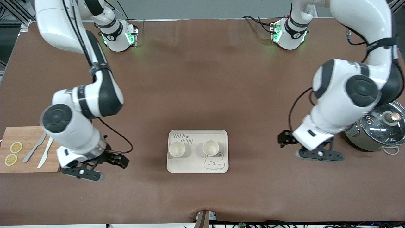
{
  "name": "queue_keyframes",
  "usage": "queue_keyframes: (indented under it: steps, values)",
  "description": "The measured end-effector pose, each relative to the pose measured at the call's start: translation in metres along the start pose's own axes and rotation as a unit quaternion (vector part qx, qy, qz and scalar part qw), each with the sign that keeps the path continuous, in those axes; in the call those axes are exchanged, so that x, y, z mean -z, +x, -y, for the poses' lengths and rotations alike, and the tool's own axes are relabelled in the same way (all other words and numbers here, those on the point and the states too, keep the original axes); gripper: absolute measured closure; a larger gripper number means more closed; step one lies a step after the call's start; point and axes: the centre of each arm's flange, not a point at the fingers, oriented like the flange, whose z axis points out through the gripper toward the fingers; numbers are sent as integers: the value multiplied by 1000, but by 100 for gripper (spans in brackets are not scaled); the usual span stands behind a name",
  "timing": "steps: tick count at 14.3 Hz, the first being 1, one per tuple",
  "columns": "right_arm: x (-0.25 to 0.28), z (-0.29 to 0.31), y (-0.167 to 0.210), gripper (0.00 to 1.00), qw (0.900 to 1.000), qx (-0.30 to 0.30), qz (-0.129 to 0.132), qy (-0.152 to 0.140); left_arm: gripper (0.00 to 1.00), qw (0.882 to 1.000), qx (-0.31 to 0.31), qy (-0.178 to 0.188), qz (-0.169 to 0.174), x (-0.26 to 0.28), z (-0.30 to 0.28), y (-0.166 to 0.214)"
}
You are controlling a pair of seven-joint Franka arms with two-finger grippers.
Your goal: Place white IKEA cup upright on tray with both arms
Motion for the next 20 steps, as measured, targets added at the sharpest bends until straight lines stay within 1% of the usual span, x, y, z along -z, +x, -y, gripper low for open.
queue_keyframes:
  steps: [2,4,6,8,10,13,16,18,20]
  values:
    - [14,-41,9,0,1000,25,17,-5,0,1000,-16,-1,12,-5,26,-8]
    - [28,-86,19,0,999,33,28,-7,0,1000,-24,-1,16,0,40,-21]
    - [44,-119,23,0,999,24,32,-8,0,1000,-23,0,8,16,54,-40]
    - [62,-140,22,0,999,20,31,-8,0,1000,-16,1,-1,45,67,-65]
    - [82,-156,16,0,999,31,30,-7,0,1000,-5,1,-4,82,79,-91]
    - [114,-178,3,0,999,34,40,-7,0,1000,3,1,-2,127,88,-120]
    - [153,-191,-12,0,998,31,47,-6,0,1000,12,3,-7,165,106,-128]
    - [179,-199,-24,0,998,34,53,-6,0,1000,14,4,-1,193,115,-130]
    - [191,-209,-34,0,998,33,60,-6,0,1000,13,3,11,206,115,-134]
